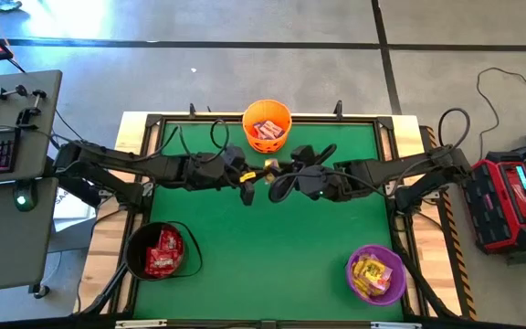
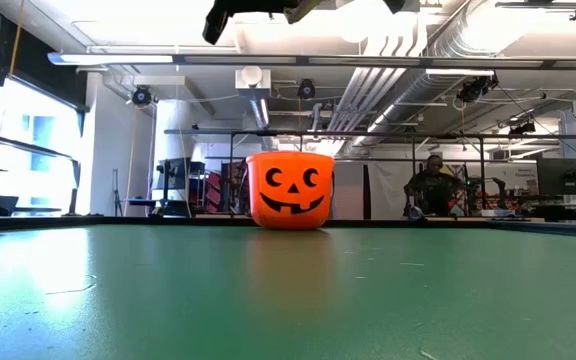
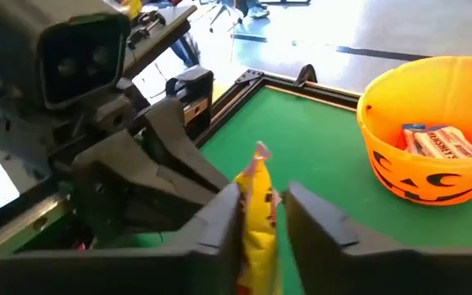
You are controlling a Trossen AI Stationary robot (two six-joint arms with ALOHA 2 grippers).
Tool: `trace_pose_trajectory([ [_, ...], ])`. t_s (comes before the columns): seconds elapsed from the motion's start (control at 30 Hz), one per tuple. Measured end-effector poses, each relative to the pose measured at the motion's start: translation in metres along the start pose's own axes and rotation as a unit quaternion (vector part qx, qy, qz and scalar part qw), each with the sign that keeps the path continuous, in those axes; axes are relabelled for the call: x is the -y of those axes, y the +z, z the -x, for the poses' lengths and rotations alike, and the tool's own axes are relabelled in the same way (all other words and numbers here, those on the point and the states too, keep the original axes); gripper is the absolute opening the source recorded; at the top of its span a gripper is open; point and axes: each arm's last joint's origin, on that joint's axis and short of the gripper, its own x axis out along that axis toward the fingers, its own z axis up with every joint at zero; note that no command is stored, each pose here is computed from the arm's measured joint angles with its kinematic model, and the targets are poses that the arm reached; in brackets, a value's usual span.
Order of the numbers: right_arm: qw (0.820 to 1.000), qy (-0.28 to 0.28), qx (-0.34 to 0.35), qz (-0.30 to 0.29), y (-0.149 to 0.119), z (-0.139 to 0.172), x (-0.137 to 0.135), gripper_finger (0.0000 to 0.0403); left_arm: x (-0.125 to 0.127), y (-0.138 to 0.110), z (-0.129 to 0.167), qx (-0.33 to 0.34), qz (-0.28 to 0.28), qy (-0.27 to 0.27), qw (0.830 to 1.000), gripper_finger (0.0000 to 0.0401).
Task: Sort candy by brand, put in halloween buckets
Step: Put the yellow candy in the purple bucket
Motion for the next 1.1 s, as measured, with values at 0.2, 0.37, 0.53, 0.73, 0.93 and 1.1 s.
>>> trace_pose_trajectory([
  [0.2, 1.000, 0.005, -0.008, 0.019, -0.001, 0.000, 0.000, 0.0010, 0.002, -0.001, -0.002, 0.006, -0.007, -0.005, 1.000, 0.0005],
  [0.37, 0.999, 0.020, -0.020, 0.017, 0.006, 0.011, 0.004, 0.0012, 0.003, 0.001, -0.001, 0.008, -0.033, -0.012, 0.999, 0.0037],
  [0.53, 0.999, 0.026, -0.033, 0.029, 0.015, 0.039, 0.013, 0.0006, 0.004, 0.001, 0.002, -0.004, -0.038, -0.038, 0.999, 0.0081],
  [0.73, 0.988, 0.075, -0.131, 0.029, 0.013, 0.079, 0.024, 0.0003, 0.004, 0.001, 0.002, -0.011, -0.039, -0.052, 0.998, 0.0115],
  [0.93, 0.948, 0.107, -0.299, 0.016, -0.019, 0.123, 0.024, 0.0003, 0.003, 0.001, 0.002, -0.010, -0.057, -0.050, 0.997, 0.0118],
  [1.1, 0.893, 0.057, -0.446, -0.031, -0.048, 0.160, 0.028, 0.0003, 0.001, 0.003, 0.001, -0.008, -0.059, -0.045, 0.997, 0.0116],
])
